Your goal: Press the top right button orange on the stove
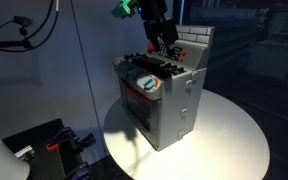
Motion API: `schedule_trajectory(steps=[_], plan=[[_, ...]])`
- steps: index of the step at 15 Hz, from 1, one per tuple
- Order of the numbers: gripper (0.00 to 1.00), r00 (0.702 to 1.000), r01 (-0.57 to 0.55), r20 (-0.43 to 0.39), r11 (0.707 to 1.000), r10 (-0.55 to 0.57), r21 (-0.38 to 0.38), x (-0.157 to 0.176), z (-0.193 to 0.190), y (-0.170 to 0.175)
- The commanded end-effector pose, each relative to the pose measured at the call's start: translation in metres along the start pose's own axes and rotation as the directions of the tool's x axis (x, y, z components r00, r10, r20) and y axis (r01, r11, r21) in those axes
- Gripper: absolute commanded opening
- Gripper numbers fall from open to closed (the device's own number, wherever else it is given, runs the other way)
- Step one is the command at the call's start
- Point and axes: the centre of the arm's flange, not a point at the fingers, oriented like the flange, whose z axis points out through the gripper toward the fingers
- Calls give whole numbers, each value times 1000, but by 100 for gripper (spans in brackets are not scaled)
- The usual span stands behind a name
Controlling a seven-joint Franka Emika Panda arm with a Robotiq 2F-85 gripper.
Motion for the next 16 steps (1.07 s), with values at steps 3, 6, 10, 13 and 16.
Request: schedule_trajectory(steps=[3,6,10,13,16], plan=[[100,999,-29,-40,999,29,-15,30,8,0],[100,998,-28,-52,999,27,-17,46,13,-1],[100,998,-26,-56,1000,25,-15,68,20,-3],[100,998,-18,-57,1000,18,-14,84,27,-5],[100,999,-8,-53,1000,7,-9,99,36,-12]])
